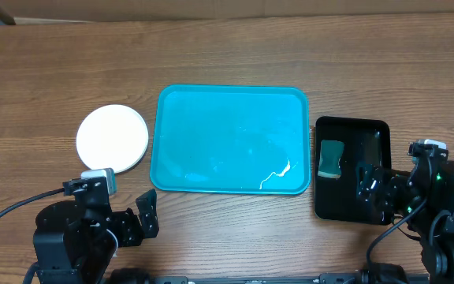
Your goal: Clean dirty plates on tray and stack at the side
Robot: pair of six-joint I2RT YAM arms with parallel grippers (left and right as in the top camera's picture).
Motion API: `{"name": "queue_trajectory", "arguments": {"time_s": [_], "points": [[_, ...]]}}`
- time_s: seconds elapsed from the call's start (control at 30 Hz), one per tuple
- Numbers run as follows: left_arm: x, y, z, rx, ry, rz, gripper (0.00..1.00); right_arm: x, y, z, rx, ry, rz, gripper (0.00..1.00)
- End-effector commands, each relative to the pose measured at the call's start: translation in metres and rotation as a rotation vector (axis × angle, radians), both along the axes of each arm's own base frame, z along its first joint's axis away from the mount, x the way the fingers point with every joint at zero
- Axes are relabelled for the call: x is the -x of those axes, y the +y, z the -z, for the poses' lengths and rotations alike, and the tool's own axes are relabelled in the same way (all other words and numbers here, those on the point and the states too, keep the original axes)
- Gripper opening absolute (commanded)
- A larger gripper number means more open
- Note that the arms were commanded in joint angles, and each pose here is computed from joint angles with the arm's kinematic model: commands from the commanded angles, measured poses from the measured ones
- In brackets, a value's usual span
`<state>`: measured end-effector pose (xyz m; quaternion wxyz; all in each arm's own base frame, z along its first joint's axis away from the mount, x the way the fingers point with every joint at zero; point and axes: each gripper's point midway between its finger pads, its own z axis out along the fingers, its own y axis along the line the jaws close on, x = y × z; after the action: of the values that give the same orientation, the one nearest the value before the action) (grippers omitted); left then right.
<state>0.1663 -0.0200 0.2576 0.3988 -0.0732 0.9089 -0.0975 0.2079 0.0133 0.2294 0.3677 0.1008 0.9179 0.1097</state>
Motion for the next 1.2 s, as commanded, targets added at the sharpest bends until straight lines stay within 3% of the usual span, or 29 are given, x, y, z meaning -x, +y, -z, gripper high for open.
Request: {"name": "queue_trajectory", "arguments": {"time_s": [0.0,0.33,0.47,0.77,1.17], "points": [[0.001,0.001,0.002,0.005,0.005,-0.011,1.0,0.0,-0.001,0.001,0.008,0.001,0.0,1.0],[0.001,0.001,0.002,0.005,0.006,-0.011,1.0,0.002,-0.001,0.0,0.014,-0.007,0.0,1.0],[0.001,0.001,0.002,0.005,0.006,-0.011,1.0,0.002,-0.012,-0.012,0.101,-0.074,0.023,1.0],[0.001,0.001,0.002,0.005,0.006,-0.011,1.0,-0.003,0.002,-0.072,0.11,-0.562,-0.016,1.0],[0.001,0.001,0.002,0.005,0.006,-0.011,1.0,-0.007,0.009,-0.064,0.097,-1.049,-0.031,1.0]]}}
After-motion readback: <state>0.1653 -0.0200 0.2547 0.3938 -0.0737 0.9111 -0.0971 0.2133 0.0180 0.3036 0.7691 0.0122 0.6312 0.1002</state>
